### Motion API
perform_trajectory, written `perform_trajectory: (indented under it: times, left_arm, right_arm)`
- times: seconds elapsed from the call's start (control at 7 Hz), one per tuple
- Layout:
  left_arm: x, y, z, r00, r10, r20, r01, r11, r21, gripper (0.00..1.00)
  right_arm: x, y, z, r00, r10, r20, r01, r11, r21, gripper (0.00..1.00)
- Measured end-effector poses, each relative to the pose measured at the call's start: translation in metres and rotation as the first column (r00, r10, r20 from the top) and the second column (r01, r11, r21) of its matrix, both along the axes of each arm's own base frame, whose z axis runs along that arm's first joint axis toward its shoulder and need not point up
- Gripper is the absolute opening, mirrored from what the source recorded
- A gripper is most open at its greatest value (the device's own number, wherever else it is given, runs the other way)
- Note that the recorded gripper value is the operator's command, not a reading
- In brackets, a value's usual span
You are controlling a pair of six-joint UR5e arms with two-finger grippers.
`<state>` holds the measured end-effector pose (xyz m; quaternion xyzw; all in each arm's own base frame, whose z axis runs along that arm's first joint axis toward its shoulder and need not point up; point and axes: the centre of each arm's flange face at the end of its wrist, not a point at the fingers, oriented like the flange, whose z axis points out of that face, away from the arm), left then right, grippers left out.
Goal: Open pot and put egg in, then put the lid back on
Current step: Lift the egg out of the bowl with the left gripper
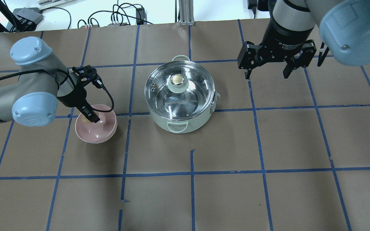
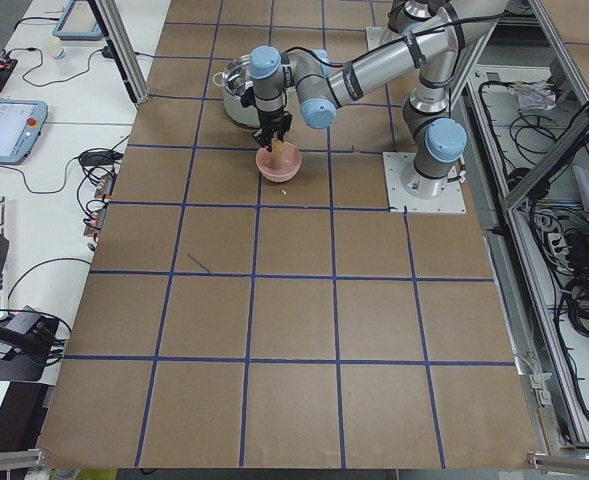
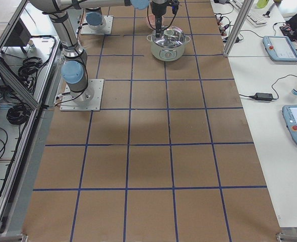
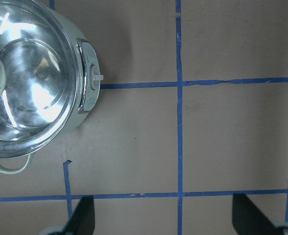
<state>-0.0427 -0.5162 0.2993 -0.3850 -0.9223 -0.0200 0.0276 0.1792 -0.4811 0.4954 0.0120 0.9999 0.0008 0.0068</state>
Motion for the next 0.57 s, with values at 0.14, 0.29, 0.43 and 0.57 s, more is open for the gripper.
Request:
perform_trajectory:
  times: [0.14,0.29,0.43,0.57]
  left_arm:
    - [-0.009,-0.004,0.016,0.999,0.052,0.002,-0.052,0.999,-0.002,0.15]
    - [-0.025,-0.008,0.035,0.994,0.111,0.0,-0.111,0.994,-0.009,0.15]
    - [-0.048,-0.011,0.056,0.985,0.17,0.003,-0.17,0.985,-0.015,0.15]
    - [-0.071,-0.008,0.074,0.976,0.218,0.009,-0.218,0.976,-0.019,0.15]
  right_arm:
    - [0.0,0.0,-0.001,1.0,-0.002,0.0,0.002,1.0,0.002,1.0]
    - [0.0,0.0,-0.001,1.0,-0.003,-0.001,0.003,1.0,0.003,1.0]
    - [0.0,0.0,-0.001,1.0,-0.004,-0.001,0.004,1.0,0.003,1.0]
    - [-0.001,0.0,-0.001,1.0,-0.005,-0.001,0.005,1.0,0.004,1.0]
